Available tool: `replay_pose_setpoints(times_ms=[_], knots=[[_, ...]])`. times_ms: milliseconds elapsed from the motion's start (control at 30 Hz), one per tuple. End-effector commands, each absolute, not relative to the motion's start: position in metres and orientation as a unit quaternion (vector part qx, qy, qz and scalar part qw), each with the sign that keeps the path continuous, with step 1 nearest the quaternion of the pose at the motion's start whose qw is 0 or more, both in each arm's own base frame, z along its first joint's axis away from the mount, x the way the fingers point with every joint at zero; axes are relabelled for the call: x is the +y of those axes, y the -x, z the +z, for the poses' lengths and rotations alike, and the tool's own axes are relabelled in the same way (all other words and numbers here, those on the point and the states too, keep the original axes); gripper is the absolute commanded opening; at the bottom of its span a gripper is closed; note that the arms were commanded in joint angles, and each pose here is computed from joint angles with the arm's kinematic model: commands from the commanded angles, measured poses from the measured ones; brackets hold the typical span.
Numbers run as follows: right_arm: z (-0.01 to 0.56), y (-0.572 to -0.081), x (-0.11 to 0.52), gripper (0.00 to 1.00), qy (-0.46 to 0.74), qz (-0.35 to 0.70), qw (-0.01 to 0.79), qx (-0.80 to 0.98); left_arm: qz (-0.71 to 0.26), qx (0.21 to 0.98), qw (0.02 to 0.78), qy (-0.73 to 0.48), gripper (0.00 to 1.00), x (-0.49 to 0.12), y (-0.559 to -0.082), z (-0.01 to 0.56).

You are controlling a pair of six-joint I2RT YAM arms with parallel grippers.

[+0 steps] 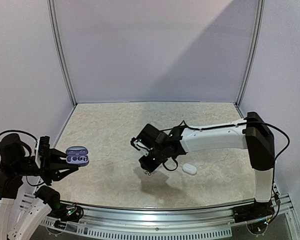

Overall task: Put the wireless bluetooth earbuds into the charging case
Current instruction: Adjust the left earbud at the center of the board, then pick up the left earbud from the center of the board.

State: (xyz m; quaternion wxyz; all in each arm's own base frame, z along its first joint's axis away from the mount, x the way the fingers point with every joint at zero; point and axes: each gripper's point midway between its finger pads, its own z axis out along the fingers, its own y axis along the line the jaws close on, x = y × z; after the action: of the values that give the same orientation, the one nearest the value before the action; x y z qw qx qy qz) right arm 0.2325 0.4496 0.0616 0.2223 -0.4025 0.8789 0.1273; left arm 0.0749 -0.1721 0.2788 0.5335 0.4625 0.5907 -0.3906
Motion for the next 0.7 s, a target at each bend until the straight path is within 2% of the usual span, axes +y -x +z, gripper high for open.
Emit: replay_pose_setpoints(times_ms=[0,233,667], knots=[[0.089,-0.246,0.446,0.32,0.385,0.174,0.234,0.876,-0.394,0.592,0.527,-0.466,0.0,-0.174,-0.076,0.275],[0.048,-0.238,0.436,0.29,0.422,0.145,0.182,0.876,-0.394,0.593,0.526,-0.466,0.0,-0.174,-0.076,0.274],[0.019,-0.222,0.437,0.29,0.444,0.17,0.141,0.868,-0.394,0.593,0.525,-0.466,0.0,-0.174,-0.077,0.274]])
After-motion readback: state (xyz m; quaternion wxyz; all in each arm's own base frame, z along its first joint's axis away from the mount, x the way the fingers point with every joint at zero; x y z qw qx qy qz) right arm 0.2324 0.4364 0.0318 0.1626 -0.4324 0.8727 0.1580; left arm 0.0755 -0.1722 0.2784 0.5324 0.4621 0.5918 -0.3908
